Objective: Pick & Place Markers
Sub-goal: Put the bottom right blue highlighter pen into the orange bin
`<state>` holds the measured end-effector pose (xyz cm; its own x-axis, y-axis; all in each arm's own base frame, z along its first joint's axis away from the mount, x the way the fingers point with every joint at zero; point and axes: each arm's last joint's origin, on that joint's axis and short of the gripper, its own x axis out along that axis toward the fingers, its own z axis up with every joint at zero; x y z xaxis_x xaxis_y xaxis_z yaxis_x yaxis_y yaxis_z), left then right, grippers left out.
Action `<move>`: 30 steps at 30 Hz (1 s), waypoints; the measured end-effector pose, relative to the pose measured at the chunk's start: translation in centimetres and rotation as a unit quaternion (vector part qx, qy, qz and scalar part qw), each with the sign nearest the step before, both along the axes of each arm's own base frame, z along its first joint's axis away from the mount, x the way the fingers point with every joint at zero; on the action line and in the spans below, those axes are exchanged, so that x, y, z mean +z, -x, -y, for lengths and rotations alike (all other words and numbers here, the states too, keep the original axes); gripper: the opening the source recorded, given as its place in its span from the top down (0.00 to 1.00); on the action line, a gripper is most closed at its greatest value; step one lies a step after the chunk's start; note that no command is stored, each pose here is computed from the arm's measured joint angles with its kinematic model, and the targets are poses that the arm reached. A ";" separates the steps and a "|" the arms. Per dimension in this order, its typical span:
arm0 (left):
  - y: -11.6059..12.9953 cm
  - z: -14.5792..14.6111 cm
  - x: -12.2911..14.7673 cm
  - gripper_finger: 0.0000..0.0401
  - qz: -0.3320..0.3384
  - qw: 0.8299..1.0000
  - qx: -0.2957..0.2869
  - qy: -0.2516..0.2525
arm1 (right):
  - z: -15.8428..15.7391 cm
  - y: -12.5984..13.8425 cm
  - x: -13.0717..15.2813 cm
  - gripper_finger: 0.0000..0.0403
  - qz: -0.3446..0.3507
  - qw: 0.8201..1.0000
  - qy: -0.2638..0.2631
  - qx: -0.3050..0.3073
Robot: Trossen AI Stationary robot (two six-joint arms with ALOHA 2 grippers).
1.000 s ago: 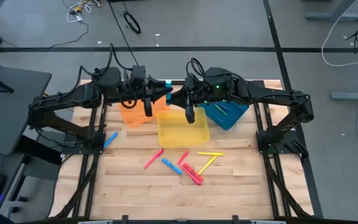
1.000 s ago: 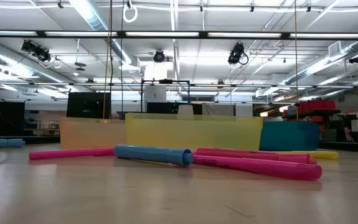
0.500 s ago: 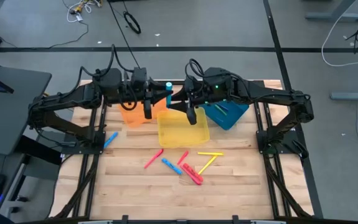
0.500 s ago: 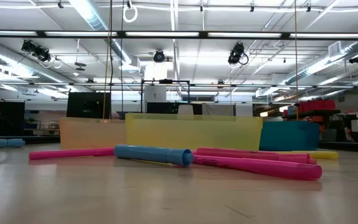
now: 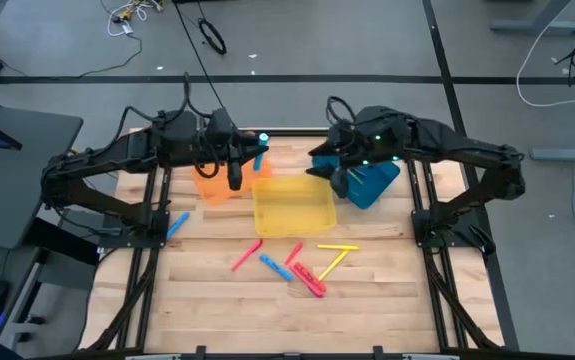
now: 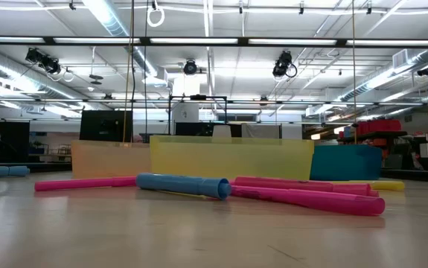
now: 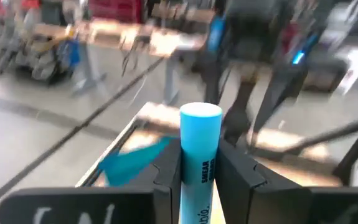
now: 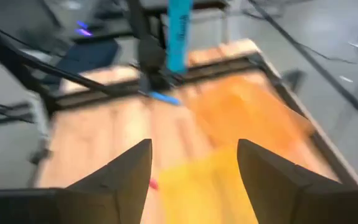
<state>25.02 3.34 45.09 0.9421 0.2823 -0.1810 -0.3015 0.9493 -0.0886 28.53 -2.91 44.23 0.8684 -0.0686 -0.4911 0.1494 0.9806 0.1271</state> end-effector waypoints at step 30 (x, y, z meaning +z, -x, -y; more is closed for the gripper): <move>-0.4 -12.2 -7.8 0.81 -0.531 0.846 0.047 0.022 | -0.1 -0.3 -3.0 0.46 -0.043 0.998 -0.021 -0.029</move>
